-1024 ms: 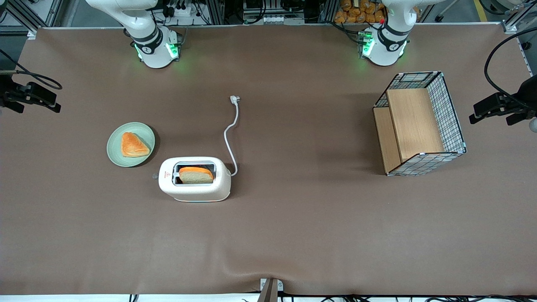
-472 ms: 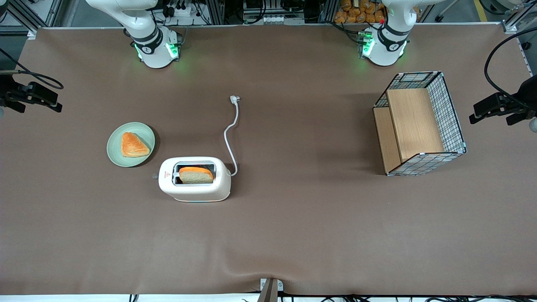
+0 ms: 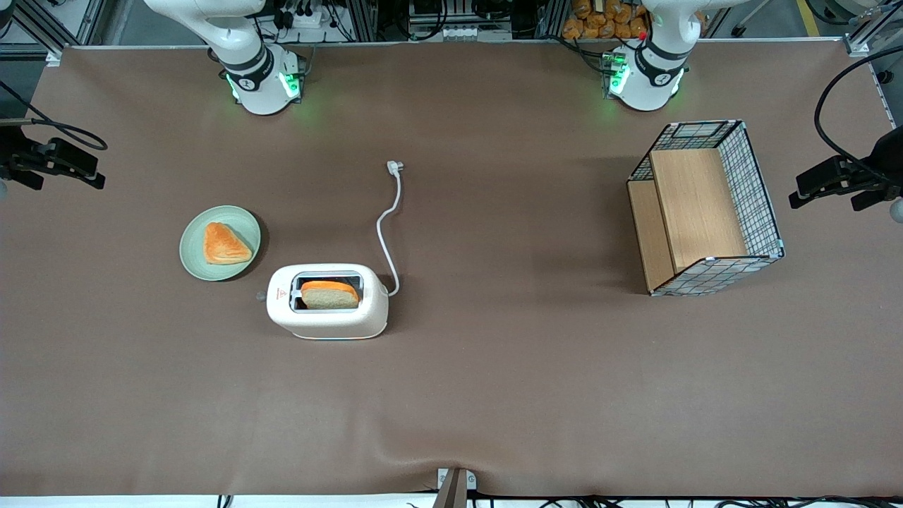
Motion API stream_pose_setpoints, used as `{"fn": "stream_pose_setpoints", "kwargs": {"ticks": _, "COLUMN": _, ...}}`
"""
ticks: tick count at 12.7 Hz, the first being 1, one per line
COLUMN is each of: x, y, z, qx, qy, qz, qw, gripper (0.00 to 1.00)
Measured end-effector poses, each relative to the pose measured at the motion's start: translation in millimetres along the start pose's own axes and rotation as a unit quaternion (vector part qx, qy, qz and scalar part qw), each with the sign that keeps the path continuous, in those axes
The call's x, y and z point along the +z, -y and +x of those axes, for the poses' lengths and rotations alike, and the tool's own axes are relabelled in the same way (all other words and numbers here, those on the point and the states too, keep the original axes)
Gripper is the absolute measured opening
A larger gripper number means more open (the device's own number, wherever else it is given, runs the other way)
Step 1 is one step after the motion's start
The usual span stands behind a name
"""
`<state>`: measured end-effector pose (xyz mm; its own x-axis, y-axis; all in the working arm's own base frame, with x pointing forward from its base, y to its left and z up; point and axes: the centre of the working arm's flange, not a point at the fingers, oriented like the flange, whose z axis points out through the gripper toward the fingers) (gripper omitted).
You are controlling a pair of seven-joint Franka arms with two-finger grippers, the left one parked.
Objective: Press toaster button with right arm
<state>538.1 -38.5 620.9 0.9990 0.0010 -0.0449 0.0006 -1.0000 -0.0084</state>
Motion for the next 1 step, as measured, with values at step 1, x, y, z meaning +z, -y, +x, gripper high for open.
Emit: {"fn": "stream_pose_setpoints", "kwargs": {"ticks": 1, "x": 0.1, "y": 0.0, "z": 0.0, "qx": 0.0, "qy": 0.0, "qz": 0.0, "qw": 1.0, "gripper": 1.0}}
